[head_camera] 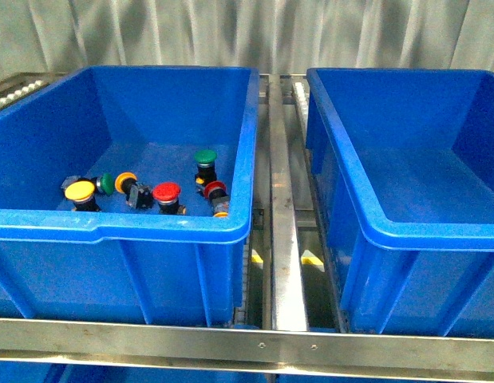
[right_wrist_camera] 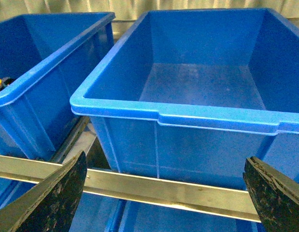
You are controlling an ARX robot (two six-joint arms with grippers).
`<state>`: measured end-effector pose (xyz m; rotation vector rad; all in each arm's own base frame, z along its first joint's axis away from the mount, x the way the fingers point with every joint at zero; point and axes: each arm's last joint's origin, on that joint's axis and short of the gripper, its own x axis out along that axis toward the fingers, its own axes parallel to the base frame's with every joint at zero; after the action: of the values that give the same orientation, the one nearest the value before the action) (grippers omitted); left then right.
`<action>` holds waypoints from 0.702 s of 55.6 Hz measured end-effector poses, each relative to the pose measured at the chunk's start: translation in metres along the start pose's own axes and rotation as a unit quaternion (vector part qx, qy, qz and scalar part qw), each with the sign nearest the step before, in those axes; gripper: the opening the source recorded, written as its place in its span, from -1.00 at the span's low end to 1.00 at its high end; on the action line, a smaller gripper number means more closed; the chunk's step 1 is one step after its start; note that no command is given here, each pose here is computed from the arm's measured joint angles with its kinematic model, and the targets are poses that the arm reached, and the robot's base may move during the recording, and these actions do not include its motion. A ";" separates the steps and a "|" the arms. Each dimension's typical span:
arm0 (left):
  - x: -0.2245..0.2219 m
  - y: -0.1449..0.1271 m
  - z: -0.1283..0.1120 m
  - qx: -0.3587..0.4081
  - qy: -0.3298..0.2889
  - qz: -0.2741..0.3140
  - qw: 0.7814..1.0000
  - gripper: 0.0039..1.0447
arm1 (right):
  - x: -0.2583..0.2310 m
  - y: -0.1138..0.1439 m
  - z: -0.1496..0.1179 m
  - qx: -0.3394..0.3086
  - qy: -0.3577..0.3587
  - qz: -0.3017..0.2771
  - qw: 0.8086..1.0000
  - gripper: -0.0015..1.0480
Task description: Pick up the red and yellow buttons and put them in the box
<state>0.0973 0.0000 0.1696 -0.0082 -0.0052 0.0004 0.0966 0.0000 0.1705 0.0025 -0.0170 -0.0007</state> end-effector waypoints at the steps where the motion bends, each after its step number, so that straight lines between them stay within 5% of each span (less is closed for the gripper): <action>1: 0.000 0.000 0.000 0.000 0.000 0.000 1.000 0.85 | 0.000 0.000 0.000 0.000 0.000 0.000 1.000 0.87; 39: 0.000 0.000 0.000 0.000 0.000 0.000 1.000 0.85 | 0.000 0.000 0.000 0.000 0.000 0.000 1.000 0.87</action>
<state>0.0973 0.0000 0.1696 -0.0082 -0.0051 0.0000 0.0966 0.0000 0.1705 0.0025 -0.0170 -0.0007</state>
